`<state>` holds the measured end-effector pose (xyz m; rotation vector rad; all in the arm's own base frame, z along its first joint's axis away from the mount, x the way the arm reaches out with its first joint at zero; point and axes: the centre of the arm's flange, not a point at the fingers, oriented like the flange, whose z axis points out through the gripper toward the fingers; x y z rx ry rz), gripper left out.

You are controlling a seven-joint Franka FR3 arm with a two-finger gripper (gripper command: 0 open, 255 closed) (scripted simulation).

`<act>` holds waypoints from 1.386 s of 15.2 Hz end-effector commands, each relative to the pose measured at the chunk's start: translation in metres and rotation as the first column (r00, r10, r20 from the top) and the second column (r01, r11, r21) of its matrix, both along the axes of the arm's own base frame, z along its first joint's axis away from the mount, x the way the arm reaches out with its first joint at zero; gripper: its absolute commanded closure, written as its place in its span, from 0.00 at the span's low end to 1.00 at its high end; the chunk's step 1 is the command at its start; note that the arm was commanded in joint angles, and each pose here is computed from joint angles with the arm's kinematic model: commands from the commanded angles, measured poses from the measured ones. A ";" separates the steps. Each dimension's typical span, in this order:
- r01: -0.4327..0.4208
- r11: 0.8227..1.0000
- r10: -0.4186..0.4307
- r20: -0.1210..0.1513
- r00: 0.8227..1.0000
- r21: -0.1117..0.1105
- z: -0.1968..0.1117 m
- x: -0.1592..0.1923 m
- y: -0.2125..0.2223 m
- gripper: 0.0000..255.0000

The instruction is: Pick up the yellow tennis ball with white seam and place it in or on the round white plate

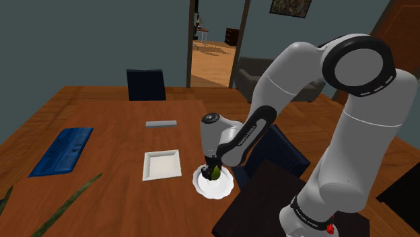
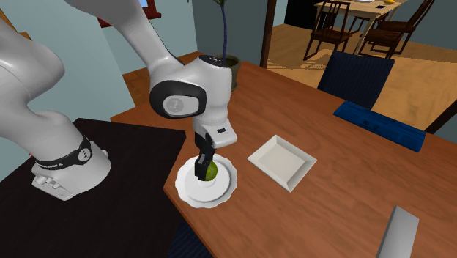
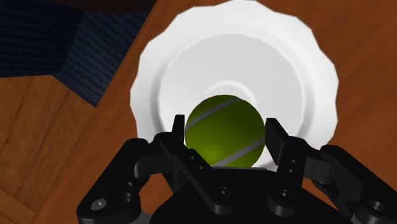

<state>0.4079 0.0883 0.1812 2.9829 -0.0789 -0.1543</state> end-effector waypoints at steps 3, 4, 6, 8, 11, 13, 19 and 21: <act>0.000 1.000 0.000 0.001 1.000 0.000 -0.012 0.000 0.001 1.00; 0.000 1.000 0.000 0.001 1.000 0.000 -0.012 0.000 0.001 1.00; 0.000 1.000 0.000 0.001 1.000 0.000 -0.012 0.000 0.001 1.00; 0.000 1.000 0.000 0.001 1.000 0.000 -0.012 0.000 0.001 1.00; 0.000 1.000 0.000 0.001 1.000 0.000 -0.012 0.000 0.001 0.00; 0.000 1.000 0.000 0.001 1.000 0.000 -0.012 0.000 0.001 0.00; 0.000 1.000 0.000 0.001 1.000 0.000 0.037 0.005 0.008 0.00; 0.000 1.000 0.000 0.001 1.000 0.000 0.037 0.005 0.008 0.00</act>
